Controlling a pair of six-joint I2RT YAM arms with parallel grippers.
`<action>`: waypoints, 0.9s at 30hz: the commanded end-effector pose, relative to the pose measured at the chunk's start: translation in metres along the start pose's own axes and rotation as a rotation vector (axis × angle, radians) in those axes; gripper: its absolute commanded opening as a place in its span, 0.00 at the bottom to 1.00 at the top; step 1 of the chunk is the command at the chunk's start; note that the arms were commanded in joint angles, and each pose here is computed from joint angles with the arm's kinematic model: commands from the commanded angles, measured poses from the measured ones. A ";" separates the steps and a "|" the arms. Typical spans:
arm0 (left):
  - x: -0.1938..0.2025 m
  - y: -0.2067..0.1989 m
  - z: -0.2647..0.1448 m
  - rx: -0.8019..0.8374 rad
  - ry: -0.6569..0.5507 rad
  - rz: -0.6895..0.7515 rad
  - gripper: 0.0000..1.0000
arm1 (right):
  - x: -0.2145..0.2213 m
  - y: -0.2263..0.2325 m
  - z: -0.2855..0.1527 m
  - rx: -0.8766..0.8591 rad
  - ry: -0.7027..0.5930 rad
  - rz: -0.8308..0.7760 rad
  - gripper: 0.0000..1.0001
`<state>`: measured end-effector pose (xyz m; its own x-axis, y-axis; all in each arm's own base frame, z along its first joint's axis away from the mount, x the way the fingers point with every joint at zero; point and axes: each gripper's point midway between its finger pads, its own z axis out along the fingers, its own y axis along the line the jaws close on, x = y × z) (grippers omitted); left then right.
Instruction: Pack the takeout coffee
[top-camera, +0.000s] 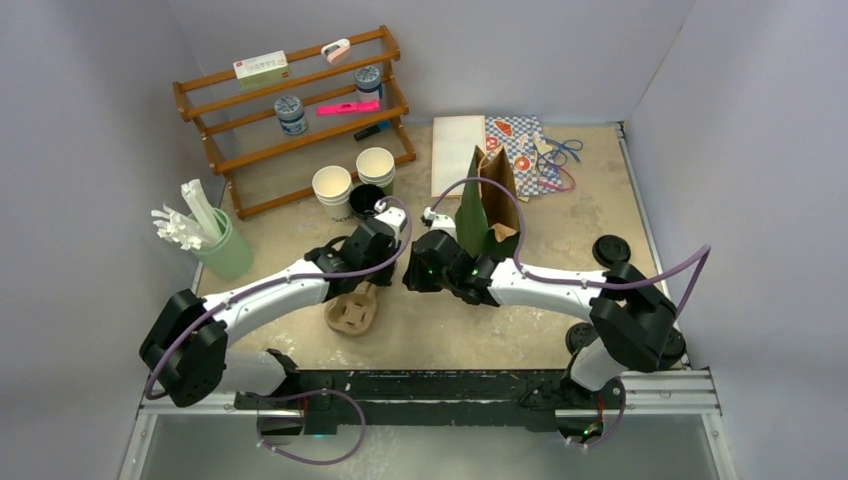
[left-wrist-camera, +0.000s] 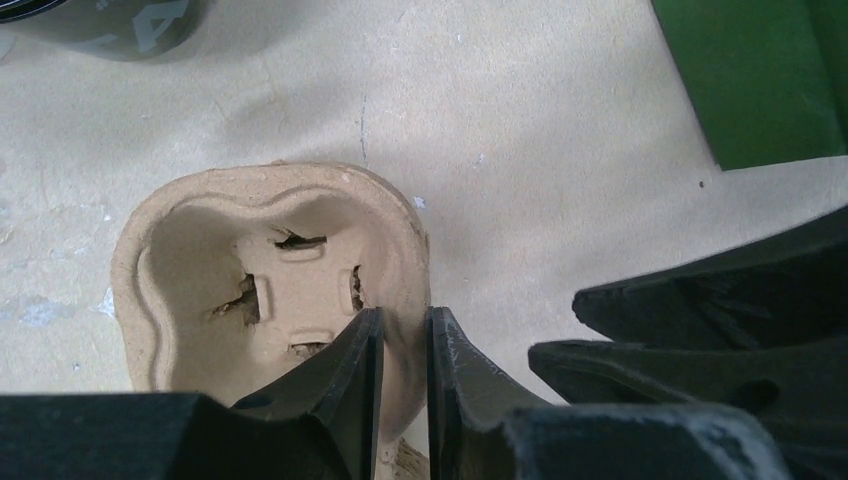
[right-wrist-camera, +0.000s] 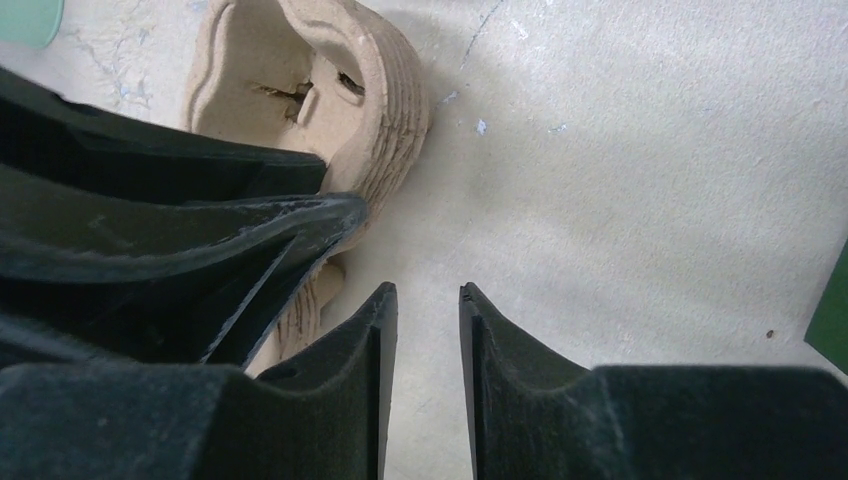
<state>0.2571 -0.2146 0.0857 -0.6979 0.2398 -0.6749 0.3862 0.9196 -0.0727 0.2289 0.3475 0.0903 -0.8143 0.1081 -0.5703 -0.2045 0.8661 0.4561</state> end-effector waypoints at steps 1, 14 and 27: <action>-0.030 -0.006 -0.022 0.024 -0.105 -0.056 0.12 | -0.010 0.016 0.006 -0.056 0.000 0.012 0.34; -0.022 0.001 -0.037 0.032 -0.158 -0.142 0.06 | -0.035 0.027 0.010 -0.145 -0.022 0.073 0.40; -0.017 -0.006 -0.040 0.098 -0.185 -0.133 0.04 | -0.053 0.039 0.002 -0.220 -0.074 0.063 0.43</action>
<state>0.2364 -0.2022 0.1104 -0.6672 0.0913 -0.7392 0.3409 0.9199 -0.1940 0.2605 0.3659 0.1131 -0.8105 0.1863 -0.5553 -0.2255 0.7757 0.5894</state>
